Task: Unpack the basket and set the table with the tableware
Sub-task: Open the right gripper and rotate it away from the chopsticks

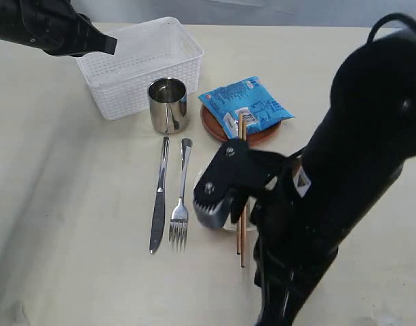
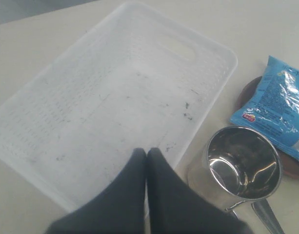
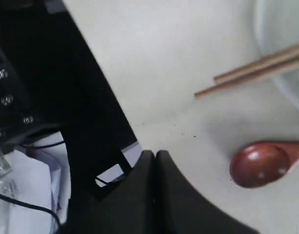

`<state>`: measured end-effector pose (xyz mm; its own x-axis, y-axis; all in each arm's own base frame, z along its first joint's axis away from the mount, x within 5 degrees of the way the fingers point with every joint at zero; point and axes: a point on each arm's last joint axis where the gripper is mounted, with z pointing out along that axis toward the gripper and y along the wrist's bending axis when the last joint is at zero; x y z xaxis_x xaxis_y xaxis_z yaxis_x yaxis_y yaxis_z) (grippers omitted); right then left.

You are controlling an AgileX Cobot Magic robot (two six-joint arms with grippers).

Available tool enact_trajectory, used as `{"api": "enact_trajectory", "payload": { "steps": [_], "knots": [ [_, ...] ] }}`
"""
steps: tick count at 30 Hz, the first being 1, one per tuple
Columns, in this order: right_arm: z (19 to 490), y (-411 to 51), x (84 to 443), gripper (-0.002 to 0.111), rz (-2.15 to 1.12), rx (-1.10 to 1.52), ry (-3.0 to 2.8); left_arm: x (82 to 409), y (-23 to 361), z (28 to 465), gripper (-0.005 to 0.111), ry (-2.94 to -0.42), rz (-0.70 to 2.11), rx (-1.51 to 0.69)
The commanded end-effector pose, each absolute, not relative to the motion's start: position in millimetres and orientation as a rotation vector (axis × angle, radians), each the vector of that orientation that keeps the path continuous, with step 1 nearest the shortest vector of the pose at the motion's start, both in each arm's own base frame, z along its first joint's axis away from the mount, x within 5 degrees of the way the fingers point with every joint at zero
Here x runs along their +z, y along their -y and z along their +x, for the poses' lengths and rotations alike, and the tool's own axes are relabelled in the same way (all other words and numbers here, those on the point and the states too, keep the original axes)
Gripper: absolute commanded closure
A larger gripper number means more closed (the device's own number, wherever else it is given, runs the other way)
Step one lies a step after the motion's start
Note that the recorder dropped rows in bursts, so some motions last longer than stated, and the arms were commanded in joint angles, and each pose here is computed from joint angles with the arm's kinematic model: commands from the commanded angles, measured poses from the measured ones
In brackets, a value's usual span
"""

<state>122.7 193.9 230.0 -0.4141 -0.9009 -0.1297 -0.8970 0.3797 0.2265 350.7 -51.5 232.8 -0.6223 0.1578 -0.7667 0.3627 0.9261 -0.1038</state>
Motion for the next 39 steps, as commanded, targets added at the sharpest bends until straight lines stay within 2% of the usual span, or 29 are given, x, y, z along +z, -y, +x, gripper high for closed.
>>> {"api": "enact_trajectory", "payload": {
  "steps": [1, 12, 17, 22, 39],
  "knots": [
    [109.7, -201.6, 220.5, 0.109, 1.968, -0.35, 2.51, 233.4, 50.9, 348.6, 0.107, -2.245, 0.351, -0.317],
    [110.1, -207.5, 207.0, 0.109, 2.002, -0.4, 2.584, 233.4, 50.9, 348.6, 0.107, -2.245, 0.351, -0.317],
    [114.1, -214.7, 181.9, 0.109, 1.929, -0.344, 2.535, 233.4, 50.9, 348.6, 0.107, -2.245, 0.351, -0.317],
    [123.6, -222.0, 165.2, 0.109, 1.99, -0.284, 2.539, 233.4, 50.9, 348.6, 0.107, -2.245, 0.351, -0.317],
    [133.7, -222.5, 165.2, 0.109, 2.074, -0.181, 2.6, 233.4, 50.9, 348.6, 0.107, -2.245, 0.351, -0.317]
  ]
}}
